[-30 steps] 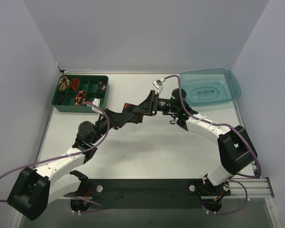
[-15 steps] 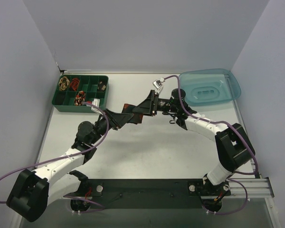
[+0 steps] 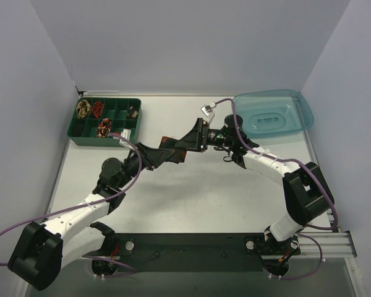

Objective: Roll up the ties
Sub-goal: Pick up the tie at the center of the board.

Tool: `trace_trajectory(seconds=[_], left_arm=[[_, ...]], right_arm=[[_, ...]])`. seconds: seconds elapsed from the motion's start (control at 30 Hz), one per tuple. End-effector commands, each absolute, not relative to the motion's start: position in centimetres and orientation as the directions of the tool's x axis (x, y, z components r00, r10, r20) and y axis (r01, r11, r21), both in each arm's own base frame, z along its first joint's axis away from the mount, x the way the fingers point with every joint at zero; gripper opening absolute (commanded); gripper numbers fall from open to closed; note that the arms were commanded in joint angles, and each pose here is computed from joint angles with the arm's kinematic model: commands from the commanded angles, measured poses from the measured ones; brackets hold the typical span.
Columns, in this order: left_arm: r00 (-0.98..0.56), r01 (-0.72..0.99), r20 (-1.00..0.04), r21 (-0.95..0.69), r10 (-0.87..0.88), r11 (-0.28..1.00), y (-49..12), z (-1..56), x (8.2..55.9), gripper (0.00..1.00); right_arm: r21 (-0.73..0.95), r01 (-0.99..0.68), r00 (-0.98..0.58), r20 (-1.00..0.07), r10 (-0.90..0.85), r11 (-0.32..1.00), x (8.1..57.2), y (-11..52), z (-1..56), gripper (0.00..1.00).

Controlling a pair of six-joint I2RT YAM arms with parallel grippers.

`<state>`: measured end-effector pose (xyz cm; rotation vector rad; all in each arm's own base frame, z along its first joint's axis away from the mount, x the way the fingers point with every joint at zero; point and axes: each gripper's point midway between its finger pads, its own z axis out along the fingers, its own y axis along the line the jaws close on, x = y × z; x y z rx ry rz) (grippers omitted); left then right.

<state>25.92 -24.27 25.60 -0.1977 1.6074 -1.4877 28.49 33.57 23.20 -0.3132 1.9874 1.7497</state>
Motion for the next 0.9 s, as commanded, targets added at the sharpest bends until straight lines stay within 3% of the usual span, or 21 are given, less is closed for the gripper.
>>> trace_trajectory(seconds=[0.0,0.27,0.33,0.43,0.47,0.57,0.87], left_arm=[[-0.518,0.557,-0.516,-0.809,-0.683,0.189,-24.2,30.9,25.5,0.46],[-0.517,0.557,-0.511,-0.81,-0.687,0.183,-24.2,31.0,25.4,0.46],[-0.517,0.555,-0.511,-0.811,-0.686,0.186,-24.1,31.0,25.4,0.46],[-0.517,0.551,-0.511,-0.813,-0.687,0.19,-24.1,30.7,25.4,0.46],[-0.516,0.552,-0.511,-0.812,-0.687,0.189,-24.0,30.7,25.3,0.46],[-0.518,0.549,-0.509,-0.814,-0.687,0.19,-24.0,30.6,25.3,0.46],[-0.514,0.543,-0.51,-0.816,-0.689,0.199,-23.8,30.3,25.2,0.51]], right_arm=[[0.817,-0.573,-0.807,-0.575,0.135,0.061,27.6,34.1,27.0,0.8],[0.824,-0.566,-0.821,-0.562,0.103,-0.007,26.3,35.8,27.2,0.78],[0.826,-0.563,-0.823,-0.559,0.102,-0.016,26.2,35.9,27.3,0.73],[0.828,-0.56,-0.825,-0.555,0.103,-0.021,26.2,35.8,27.3,0.59],[0.832,-0.555,-0.828,-0.55,0.109,-0.024,26.3,35.8,27.4,0.47],[0.837,-0.545,-0.835,-0.538,0.116,-0.038,26.3,35.7,27.5,0.33],[0.841,-0.539,-0.839,-0.529,0.128,-0.056,26.7,35.6,27.7,0.1]])
